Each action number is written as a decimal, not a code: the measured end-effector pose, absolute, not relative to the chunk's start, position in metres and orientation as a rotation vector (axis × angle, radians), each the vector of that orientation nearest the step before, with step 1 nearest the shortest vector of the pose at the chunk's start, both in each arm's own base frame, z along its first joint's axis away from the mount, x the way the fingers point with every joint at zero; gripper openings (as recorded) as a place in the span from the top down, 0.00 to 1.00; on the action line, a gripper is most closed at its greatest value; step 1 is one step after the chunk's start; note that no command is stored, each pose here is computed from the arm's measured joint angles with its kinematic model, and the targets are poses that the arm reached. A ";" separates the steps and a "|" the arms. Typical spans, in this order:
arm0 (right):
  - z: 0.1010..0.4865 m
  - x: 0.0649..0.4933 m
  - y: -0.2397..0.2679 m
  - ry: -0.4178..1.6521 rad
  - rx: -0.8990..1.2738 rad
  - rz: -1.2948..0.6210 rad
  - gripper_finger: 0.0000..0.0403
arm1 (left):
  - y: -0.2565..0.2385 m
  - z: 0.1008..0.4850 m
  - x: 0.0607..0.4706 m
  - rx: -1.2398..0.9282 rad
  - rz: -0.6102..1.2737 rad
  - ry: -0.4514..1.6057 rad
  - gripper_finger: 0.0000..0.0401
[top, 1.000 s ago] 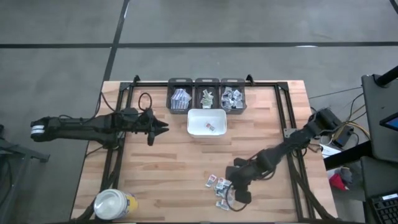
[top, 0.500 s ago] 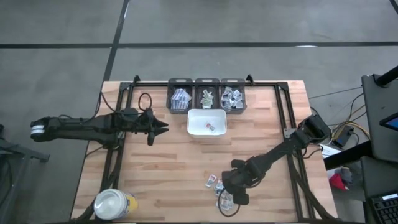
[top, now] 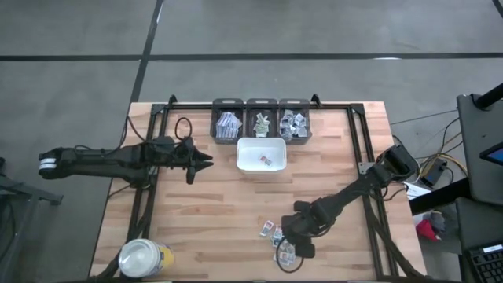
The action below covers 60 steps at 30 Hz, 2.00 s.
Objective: Pick & Place First Aid Supplies
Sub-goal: Put the orange ointment pack into the white bin
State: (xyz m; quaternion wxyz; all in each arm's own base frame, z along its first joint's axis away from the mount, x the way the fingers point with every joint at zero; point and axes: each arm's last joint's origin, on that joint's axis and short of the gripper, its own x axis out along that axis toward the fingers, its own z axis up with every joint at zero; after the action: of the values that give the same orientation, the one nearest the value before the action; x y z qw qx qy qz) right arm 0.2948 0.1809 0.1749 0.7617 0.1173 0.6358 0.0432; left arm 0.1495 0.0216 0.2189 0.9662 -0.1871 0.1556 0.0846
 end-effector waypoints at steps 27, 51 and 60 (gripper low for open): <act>0.148 0.300 0.181 1.384 0.284 -0.034 0.55 | 0.021 0.219 0.150 -0.364 0.168 0.316 0.70; 0.146 0.298 0.181 1.392 0.284 -0.043 0.79 | 0.022 0.219 0.150 -0.364 0.169 0.317 0.70; 0.146 0.298 0.180 1.392 0.282 -0.041 0.89 | 0.022 0.219 0.150 -0.364 0.169 0.317 0.70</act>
State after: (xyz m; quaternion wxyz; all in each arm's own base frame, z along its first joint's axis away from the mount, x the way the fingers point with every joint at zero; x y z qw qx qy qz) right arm 0.2977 0.1805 0.1462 0.7580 0.1294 0.6391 -0.0186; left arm 0.1496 0.0216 0.2187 0.9675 -0.1800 0.1565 0.0835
